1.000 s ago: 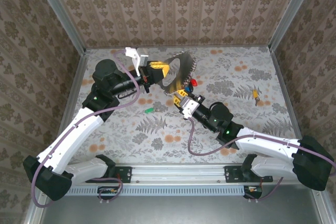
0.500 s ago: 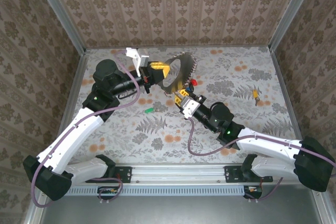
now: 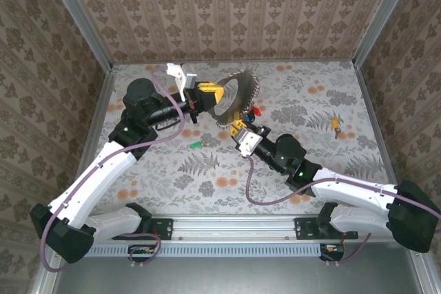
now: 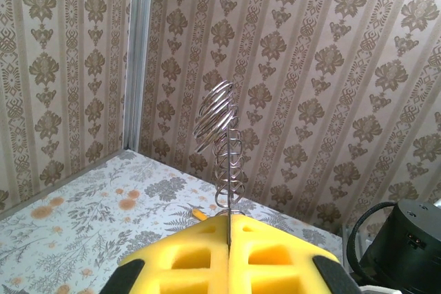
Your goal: Put the keys on the keyring
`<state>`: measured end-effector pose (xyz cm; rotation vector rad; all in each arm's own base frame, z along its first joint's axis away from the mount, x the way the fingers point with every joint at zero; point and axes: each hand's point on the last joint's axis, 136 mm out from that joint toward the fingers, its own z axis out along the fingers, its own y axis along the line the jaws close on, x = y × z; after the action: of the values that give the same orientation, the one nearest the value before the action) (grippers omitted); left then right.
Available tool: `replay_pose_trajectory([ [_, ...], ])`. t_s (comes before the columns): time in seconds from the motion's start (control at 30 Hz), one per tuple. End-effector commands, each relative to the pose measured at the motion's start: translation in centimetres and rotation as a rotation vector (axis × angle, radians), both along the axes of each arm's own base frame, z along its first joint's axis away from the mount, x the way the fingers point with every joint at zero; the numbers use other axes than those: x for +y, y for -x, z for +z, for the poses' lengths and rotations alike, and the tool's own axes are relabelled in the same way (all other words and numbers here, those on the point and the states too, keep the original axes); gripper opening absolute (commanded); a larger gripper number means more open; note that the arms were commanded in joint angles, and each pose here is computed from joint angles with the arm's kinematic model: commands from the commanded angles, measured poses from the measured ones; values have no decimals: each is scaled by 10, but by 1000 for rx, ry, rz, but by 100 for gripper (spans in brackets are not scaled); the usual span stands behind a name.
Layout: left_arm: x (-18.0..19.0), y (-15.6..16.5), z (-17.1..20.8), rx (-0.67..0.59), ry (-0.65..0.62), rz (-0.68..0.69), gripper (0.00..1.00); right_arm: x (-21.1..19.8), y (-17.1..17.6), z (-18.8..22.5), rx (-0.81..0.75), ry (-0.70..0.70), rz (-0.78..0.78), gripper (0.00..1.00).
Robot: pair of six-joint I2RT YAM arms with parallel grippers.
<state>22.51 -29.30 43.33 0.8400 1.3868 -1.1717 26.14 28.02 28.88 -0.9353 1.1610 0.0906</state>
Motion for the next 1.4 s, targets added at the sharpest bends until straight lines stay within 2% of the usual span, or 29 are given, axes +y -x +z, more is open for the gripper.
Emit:
replay_pose_trajectory([
  [0.0,6,13,26,-86,43,-6,0,-5,2,19,-34,-36,-11,15],
  [0.23,6,15,25,-79,44,-8,0,-5,2,21,-16,-88,-1,11],
  [0.9,9,13,25,-84,59,28,0,-3,4,24,18,-169,32,11],
  [1.37,8,9,22,-75,59,42,0,0,5,27,24,-217,49,16],
])
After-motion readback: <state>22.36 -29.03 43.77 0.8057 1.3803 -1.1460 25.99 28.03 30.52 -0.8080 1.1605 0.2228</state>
